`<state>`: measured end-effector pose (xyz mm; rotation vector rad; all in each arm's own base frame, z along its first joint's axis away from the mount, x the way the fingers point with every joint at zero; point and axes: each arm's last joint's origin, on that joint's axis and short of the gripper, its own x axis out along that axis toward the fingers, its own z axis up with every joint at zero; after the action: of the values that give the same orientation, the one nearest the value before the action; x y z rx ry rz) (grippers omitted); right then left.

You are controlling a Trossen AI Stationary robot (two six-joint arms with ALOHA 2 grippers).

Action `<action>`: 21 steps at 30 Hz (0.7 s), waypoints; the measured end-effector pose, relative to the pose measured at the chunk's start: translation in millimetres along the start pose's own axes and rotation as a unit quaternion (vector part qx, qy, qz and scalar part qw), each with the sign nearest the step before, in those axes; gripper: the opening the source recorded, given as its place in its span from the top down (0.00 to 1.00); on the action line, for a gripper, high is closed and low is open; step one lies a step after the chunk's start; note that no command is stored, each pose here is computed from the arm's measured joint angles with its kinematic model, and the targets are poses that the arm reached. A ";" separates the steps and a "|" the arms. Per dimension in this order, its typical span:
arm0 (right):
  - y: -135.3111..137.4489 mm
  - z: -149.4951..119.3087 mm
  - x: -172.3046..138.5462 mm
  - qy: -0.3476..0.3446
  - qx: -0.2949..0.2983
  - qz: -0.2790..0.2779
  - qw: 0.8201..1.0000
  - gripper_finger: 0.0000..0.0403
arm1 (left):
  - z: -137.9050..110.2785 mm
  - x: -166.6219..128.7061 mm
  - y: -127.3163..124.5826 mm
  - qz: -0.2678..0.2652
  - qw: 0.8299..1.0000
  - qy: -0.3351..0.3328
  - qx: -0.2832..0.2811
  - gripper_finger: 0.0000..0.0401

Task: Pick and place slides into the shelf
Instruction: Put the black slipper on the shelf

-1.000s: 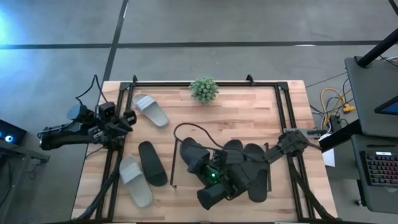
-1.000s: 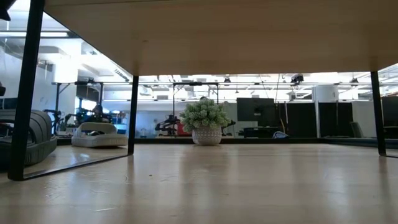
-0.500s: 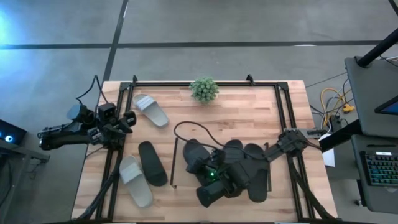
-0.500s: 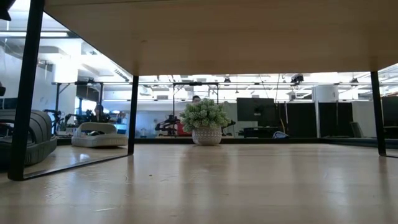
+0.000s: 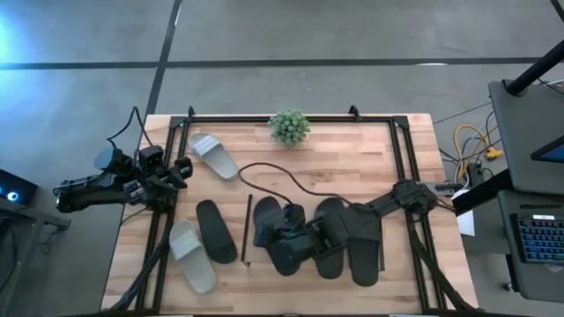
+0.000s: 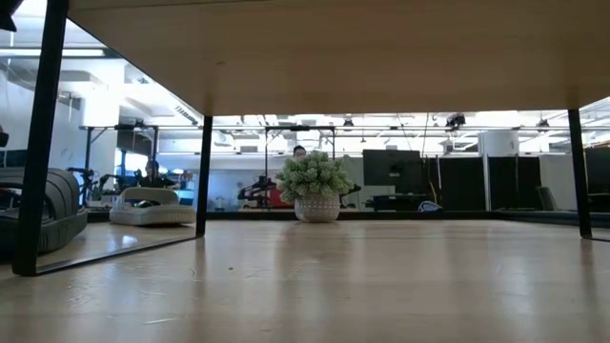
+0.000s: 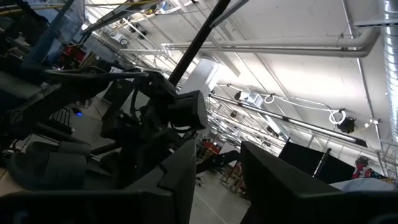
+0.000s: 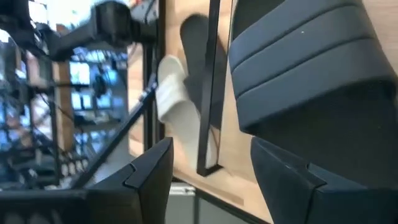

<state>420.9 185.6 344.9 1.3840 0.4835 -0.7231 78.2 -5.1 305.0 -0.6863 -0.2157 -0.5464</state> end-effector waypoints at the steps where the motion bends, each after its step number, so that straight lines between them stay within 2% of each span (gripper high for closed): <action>1: 0.6 0.1 -0.7 0.008 -0.007 -0.001 1.000 0.49 | 0.0 0.0 0.0 0.000 1.000 0.000 0.000 0.72; 8: 0.1 -5.2 -10.8 0.101 -0.098 -0.020 0.990 0.49 | 0.1 -0.3 -0.3 -0.001 1.000 -0.001 -0.001 0.72; 14: -17.8 -21.8 -22.2 0.179 -0.216 -0.073 0.957 0.51 | -0.1 -0.3 -0.4 -0.002 1.000 0.001 -0.003 0.72; 17: -28.8 -28.6 -28.2 0.196 -0.254 -0.108 0.941 0.58 | -0.2 -0.3 -0.5 -0.004 1.000 0.004 -0.003 0.72; 21: -34.2 -37.3 -33.9 0.204 -0.288 -0.109 0.929 0.74 | -0.2 -0.3 -0.5 -0.004 1.000 0.004 -0.003 0.72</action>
<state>376.8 227.3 338.9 0.9212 1.0992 -0.4105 77.8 -5.5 305.0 -0.6894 -0.2097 -0.5580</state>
